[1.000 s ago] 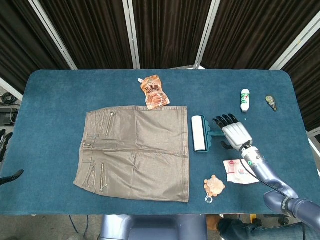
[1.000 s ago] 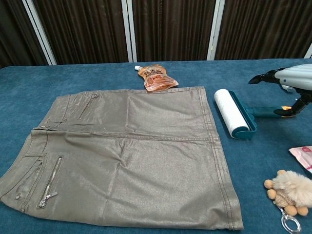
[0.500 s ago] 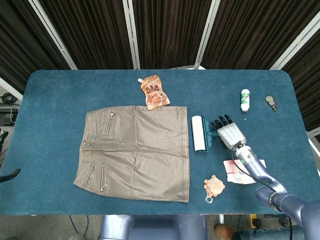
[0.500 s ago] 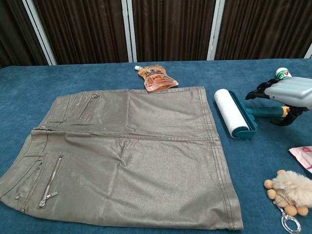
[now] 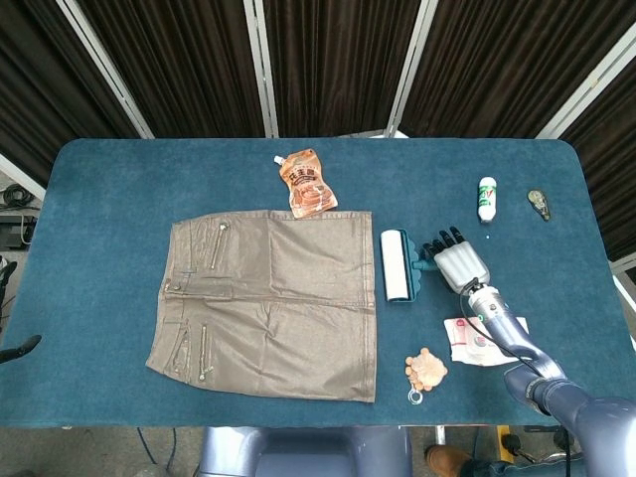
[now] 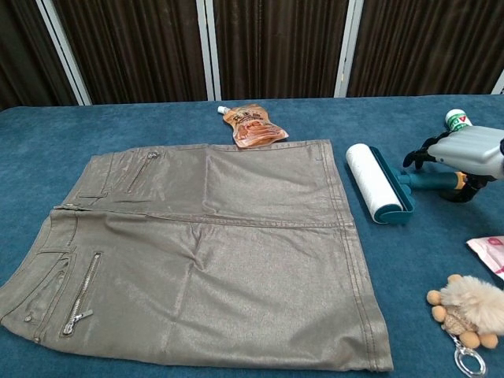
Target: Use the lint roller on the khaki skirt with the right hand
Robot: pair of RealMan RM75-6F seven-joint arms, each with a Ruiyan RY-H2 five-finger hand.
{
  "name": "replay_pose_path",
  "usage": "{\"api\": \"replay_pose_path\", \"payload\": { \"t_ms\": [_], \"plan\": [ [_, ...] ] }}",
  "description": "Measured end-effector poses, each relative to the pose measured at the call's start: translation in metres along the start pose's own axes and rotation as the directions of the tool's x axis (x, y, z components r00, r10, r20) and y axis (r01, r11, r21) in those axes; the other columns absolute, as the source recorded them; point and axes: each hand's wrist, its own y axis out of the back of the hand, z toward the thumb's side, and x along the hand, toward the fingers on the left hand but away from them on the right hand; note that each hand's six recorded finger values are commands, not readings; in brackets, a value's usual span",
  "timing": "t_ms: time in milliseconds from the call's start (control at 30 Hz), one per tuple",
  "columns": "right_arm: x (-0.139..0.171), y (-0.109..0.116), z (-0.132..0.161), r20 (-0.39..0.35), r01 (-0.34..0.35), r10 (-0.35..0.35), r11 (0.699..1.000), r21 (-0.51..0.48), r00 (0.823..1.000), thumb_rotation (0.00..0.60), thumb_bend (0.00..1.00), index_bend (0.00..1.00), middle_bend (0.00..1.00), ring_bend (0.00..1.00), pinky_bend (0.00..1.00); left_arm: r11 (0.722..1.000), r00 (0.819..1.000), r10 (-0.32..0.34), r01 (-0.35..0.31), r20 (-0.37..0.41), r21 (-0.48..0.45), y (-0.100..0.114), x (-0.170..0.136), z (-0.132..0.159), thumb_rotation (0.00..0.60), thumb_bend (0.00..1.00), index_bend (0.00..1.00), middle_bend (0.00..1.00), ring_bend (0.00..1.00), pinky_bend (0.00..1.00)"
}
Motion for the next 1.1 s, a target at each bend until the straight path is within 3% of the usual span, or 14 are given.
{"api": "replay_pose_path", "payload": {
  "t_ms": [100, 267, 667, 900, 1100],
  "plan": [
    [-0.001, -0.001, -0.004, 0.004, 0.008, -0.008, 1.0, 0.017, 1.0, 0.6, 0.52, 0.36, 0.45, 0.39, 0.37, 1.0, 1.0, -0.003, 0.003, 0.0, 0.001, -0.001, 0.0, 0.0, 0.6, 0.0, 0.0, 0.0, 0.0, 0.0],
    [0.0, 0.004, -0.004, -0.005, 0.05, -0.05, 0.999, -0.016, 0.999, 0.6, 0.64, 0.42, 0.49, 0.42, 0.41, 1.0, 1.0, -0.005, 0.005, 0.003, 0.001, -0.001, 0.0, 0.001, 0.6, 0.0, 0.0, 0.0, 0.0, 0.0],
    [0.009, 0.034, -0.004, -0.067, 0.164, -0.165, 0.986, -0.025, 0.984, 0.6, 0.71, 0.43, 0.5, 0.43, 0.42, 1.0, 1.0, 0.003, -0.002, 0.02, -0.016, 0.003, -0.003, 0.004, 0.6, 0.0, 0.0, 0.0, 0.0, 0.0],
    [0.013, 0.074, 0.017, -0.149, 0.259, -0.261, 0.965, -0.034, 0.954, 0.6, 0.73, 0.43, 0.5, 0.43, 0.42, 0.999, 0.999, 0.007, -0.005, 0.034, -0.036, 0.007, -0.004, 0.006, 0.6, 0.0, 0.0, 0.0, 0.0, 0.0],
    [0.025, 0.112, 0.072, -0.276, 0.3, -0.292, 0.954, -0.013, 0.916, 0.6, 0.73, 0.43, 0.5, 0.42, 0.42, 0.999, 0.999, 0.004, -0.001, 0.049, -0.054, 0.009, -0.006, 0.007, 0.6, 0.0, 0.0, 0.0, 0.0, 0.0]
  ]
}}
